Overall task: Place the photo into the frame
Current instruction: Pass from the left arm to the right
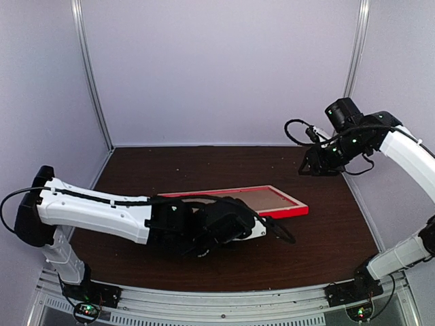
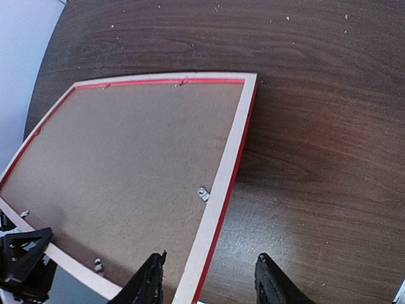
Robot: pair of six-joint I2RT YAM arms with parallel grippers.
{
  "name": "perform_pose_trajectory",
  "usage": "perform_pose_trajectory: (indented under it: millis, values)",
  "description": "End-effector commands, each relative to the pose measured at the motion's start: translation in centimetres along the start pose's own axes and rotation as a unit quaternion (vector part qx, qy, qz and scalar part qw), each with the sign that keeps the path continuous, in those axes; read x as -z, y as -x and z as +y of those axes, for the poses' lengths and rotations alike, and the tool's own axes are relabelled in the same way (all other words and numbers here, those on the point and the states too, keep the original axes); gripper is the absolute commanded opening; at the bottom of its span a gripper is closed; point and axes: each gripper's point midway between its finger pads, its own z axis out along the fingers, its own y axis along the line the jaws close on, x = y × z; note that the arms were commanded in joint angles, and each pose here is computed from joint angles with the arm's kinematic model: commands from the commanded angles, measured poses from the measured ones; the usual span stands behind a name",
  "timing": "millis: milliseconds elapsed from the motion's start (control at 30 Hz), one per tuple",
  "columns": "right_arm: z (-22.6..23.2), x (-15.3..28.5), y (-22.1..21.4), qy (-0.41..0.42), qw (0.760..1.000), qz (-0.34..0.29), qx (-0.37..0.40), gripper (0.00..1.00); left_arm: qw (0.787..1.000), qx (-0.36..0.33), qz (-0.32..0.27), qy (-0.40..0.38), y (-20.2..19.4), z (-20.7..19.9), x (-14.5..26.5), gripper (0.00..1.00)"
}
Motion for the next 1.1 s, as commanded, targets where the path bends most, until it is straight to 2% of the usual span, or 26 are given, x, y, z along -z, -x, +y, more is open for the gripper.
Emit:
perform_pose_trajectory:
  millis: [0,200,433,533,667,800,1067]
  values:
    - [-0.3,2.4,1.9,-0.007,0.999,-0.053,0.006,0.5,0.997,0.051,-0.039,0.039,2.4,8.4,4.6,0.0]
    - [-0.3,5.8,4.3,0.0,0.993,-0.122,0.002,0.52,0.991,0.115,-0.059,0.022,2.6,14.2,6.7,0.0]
    - [0.2,8.3,5.4,0.012,0.987,-0.161,0.023,0.54,0.973,0.205,-0.087,-0.054,1.6,18.4,7.9,0.0]
    - [0.8,9.0,5.6,0.028,0.981,-0.187,0.046,0.59,0.968,0.225,-0.082,-0.078,0.3,19.7,7.8,0.0]
    - [3.4,10.3,5.9,0.096,0.964,-0.231,0.096,0.69,0.961,0.24,-0.064,-0.121,-1.7,20.4,7.2,0.0]
    - [5.8,10.8,5.8,0.145,0.948,-0.246,0.141,0.8,0.957,0.235,-0.059,-0.162,-3.2,20.3,6.4,0.0]
    - [10.2,10.4,4.7,0.184,0.921,-0.227,0.256,0.86,0.948,0.193,-0.048,-0.249,-3.7,17.8,4.0,0.0]
